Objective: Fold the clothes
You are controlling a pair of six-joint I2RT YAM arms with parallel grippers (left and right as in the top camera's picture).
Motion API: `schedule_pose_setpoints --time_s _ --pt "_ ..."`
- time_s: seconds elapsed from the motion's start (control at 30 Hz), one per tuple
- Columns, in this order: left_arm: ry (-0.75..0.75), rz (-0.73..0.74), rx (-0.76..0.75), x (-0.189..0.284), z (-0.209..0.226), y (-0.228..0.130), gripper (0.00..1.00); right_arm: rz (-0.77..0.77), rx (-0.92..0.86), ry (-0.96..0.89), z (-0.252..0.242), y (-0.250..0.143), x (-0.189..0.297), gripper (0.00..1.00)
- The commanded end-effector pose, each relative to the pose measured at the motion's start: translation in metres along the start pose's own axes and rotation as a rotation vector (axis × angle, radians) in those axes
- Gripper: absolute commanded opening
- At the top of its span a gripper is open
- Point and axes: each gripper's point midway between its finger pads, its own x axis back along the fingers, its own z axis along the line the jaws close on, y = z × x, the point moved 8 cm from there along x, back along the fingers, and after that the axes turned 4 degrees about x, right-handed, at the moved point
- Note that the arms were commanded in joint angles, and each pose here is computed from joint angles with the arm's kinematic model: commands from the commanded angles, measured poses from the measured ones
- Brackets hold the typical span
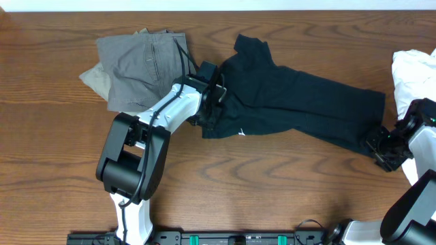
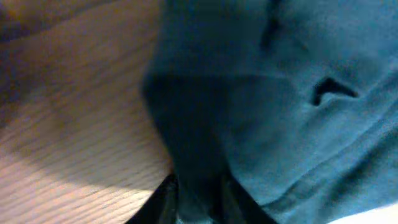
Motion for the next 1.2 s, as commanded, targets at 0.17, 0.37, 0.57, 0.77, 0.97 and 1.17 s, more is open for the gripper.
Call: schedule_pose_setpoints --time_s 0.17,0.37,0.57,0.77,0.97,1.17 --pt "-0.05 0.021 -0.012 -0.004 -0.004 -0.004 0.08 -0.089 -0.032 -0.028 -0.007 -0.006 -0.032 0.42" --pt "-0.045 0.03 -0.011 -0.004 -0.003 -0.006 0.06 -0.114 -0.044 -0.013 -0.008 -0.006 -0.038 0.09" --pt "0.026 0.106 0.007 -0.002 0.008 -0.018 0.06 -0.12 -0.107 -0.03 -0.021 0.008 -0.005 0.01" --pt "0.042 0.172 0.051 0.0 0.023 -0.03 0.06 -0.19 -0.131 -0.026 -0.029 0.02 0.041 0.01" --pt "0.043 0.182 0.088 0.002 0.036 -0.032 0.06 -0.212 -0.13 -0.066 -0.033 0.017 0.05 0.01" --pt "0.042 0.184 0.104 0.013 0.04 -0.035 0.06 -0.164 -0.132 -0.133 -0.039 0.007 0.047 0.02"
